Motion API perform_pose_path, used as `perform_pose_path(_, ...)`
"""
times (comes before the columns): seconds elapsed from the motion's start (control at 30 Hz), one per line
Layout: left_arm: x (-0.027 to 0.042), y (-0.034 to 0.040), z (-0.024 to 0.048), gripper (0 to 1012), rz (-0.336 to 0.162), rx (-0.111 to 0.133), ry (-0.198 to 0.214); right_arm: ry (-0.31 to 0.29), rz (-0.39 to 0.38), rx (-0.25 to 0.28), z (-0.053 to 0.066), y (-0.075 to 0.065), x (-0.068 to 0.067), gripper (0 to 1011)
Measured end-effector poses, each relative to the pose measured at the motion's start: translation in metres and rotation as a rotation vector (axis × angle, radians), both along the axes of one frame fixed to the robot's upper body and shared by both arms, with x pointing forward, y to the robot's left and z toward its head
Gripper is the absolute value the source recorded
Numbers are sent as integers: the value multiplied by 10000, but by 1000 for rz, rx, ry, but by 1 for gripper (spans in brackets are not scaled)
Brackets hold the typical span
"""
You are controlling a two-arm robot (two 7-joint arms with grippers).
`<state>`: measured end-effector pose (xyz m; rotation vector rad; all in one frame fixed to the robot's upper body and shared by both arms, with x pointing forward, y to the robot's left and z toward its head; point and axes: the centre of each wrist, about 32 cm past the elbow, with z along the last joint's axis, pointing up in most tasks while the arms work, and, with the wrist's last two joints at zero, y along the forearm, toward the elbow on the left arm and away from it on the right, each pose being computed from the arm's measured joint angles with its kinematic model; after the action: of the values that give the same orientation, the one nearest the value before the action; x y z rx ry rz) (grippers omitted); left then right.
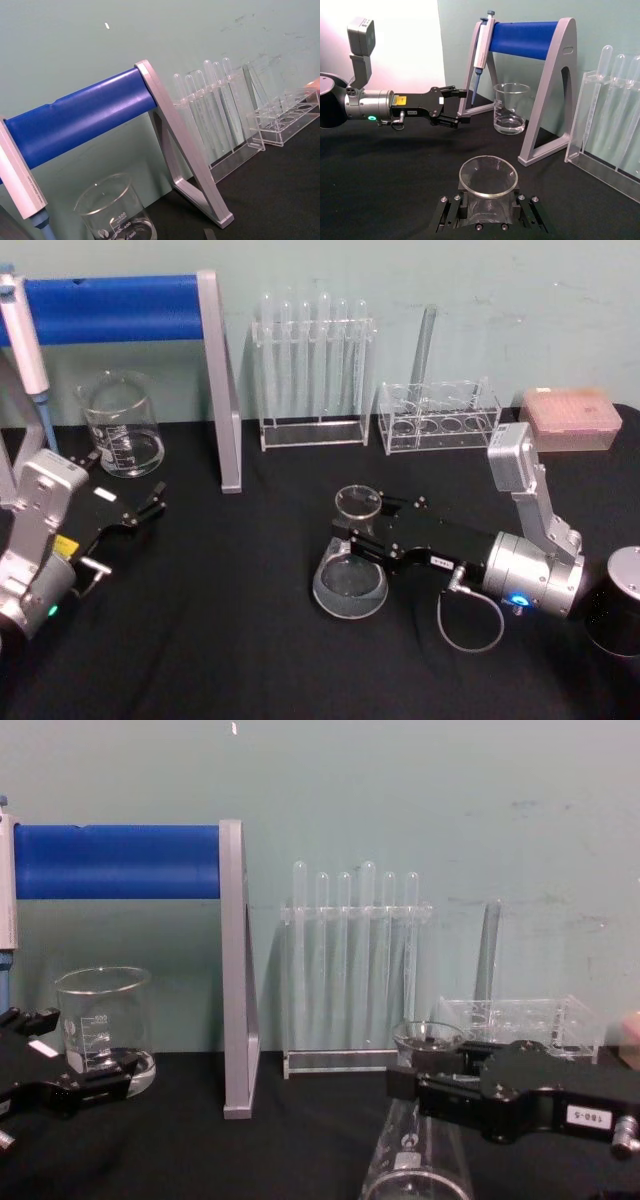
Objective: Grasp the erlenmeyer flask with one hand, shake it three times, then place it back.
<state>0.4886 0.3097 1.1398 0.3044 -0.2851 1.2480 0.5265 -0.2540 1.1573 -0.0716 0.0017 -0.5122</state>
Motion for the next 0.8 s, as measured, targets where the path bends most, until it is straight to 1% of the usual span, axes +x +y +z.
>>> perform_pose_path(0.8, 0, 0, 0, 1001, 0, 0, 0, 10, 12, -18, -20, -16, 13, 449)
